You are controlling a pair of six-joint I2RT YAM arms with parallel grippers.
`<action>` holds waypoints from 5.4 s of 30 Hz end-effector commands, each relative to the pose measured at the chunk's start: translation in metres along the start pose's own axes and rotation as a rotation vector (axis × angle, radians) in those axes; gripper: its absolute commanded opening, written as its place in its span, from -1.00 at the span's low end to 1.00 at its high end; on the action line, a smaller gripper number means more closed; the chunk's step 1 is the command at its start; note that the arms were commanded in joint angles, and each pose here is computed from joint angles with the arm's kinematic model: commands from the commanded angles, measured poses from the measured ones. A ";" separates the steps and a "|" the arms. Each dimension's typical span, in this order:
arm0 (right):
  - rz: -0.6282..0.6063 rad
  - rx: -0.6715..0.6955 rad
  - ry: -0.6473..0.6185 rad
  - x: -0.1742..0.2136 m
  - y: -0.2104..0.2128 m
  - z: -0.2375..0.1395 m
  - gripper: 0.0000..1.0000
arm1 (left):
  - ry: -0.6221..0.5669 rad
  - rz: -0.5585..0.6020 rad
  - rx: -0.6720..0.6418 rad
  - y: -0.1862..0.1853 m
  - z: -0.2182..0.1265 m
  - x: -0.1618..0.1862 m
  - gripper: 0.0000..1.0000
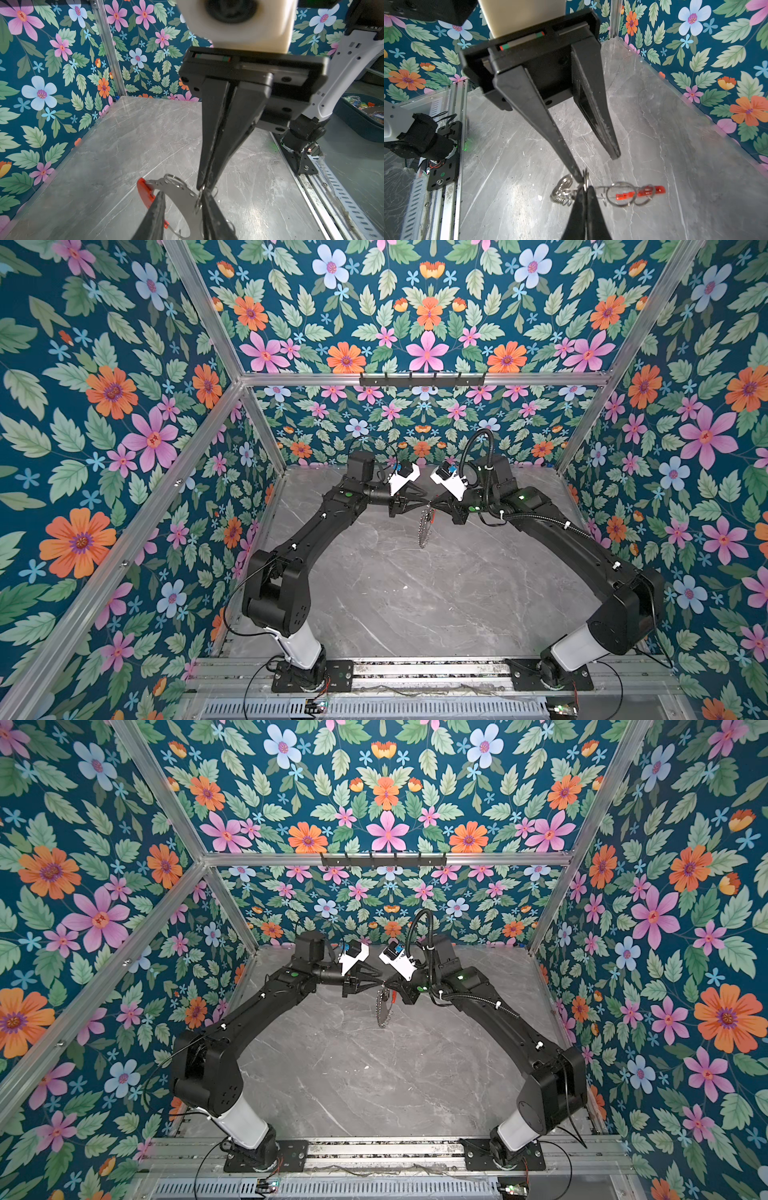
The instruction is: Put the keys on the keyring
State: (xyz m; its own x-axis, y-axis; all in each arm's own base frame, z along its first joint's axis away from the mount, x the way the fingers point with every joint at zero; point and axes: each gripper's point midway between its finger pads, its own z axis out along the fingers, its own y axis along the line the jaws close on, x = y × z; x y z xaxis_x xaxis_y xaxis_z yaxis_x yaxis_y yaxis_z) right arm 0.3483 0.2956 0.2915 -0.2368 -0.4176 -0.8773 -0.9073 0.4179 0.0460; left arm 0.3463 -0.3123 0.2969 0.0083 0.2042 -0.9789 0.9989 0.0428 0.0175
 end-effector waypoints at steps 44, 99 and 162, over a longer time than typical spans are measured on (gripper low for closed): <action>0.066 0.072 -0.179 -0.029 0.000 -0.015 -0.47 | -0.314 -0.058 0.035 -0.011 -0.008 -0.043 -1.00; 0.278 -0.180 -0.420 -0.079 0.006 -0.033 -1.00 | -0.714 -0.268 -0.085 -0.003 -0.031 -0.091 -1.00; 0.300 -0.198 -0.450 -0.090 -0.004 -0.050 -0.95 | -0.689 -0.255 -0.039 -0.016 -0.028 -0.092 -1.00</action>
State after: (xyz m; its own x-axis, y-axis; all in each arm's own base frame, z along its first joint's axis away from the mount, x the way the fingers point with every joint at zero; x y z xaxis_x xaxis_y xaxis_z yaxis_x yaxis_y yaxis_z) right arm 0.3572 0.2903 0.3856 -0.3835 0.0830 -0.9198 -0.8695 0.3033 0.3899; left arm 0.3365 -0.3078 0.3803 -0.2420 -0.4571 -0.8558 0.9540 0.0485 -0.2957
